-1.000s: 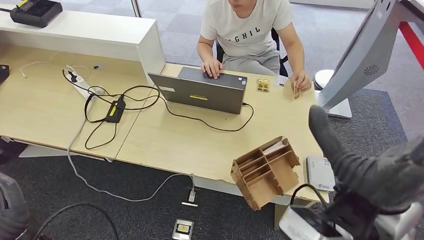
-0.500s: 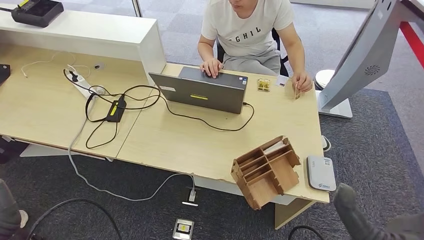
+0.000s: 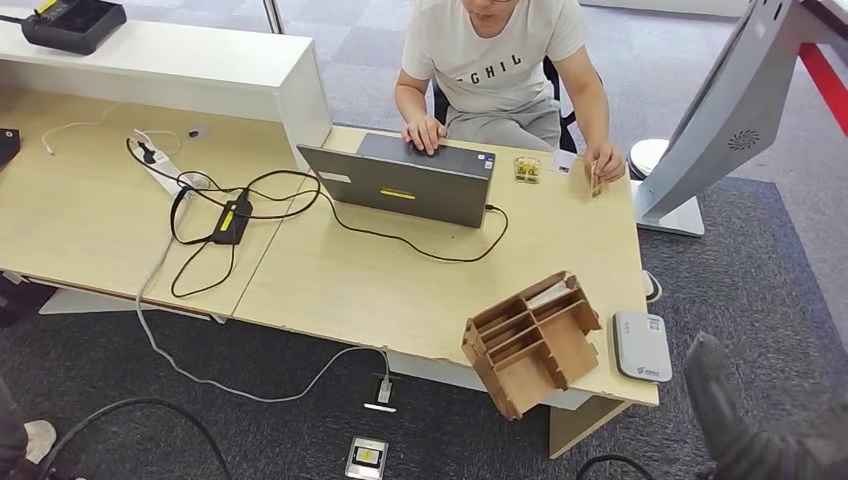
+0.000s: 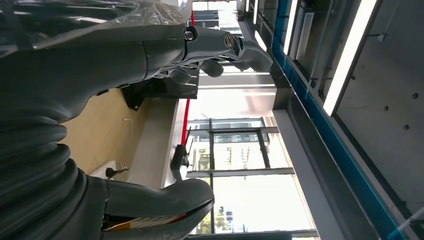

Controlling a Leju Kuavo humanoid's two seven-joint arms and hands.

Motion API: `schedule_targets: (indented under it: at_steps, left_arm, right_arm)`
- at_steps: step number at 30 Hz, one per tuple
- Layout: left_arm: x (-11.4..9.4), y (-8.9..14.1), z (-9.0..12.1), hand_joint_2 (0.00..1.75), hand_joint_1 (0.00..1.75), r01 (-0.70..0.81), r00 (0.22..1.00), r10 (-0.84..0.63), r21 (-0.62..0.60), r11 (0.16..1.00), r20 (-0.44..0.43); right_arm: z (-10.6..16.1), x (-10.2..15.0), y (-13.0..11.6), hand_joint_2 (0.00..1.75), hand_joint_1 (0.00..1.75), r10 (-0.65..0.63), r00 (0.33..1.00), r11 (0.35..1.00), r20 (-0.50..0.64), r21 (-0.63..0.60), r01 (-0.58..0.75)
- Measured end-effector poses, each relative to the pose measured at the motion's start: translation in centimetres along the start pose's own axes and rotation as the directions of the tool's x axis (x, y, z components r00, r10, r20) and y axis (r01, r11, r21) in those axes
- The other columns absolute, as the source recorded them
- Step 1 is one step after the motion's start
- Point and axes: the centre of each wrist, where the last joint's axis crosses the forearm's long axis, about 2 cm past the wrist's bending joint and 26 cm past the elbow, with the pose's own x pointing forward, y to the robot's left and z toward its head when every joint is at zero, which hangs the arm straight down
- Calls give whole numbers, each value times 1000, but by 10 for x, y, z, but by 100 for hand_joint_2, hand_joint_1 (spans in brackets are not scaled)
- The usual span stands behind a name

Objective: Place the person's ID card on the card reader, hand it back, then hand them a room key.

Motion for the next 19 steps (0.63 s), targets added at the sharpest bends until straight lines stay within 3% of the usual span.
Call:
schedule_targets:
  at_steps: [6,11,19]
  left_arm:
    - [0,0,0,175,0,6,1000,-6,-6,1000,7]
    - [0,-1,0,175,0,6,1000,-6,-10,1000,9]
    - [0,-1,1,175,0,-1,1000,1,-6,1000,1]
  right_arm:
    - [-1,-14,16,175,0,57,984,986,-166,162,-30]
    - [5,-22,24,175,0,100,979,963,-178,266,-50]
    - [21,-33,25,175,0,154,967,949,-201,303,-88]
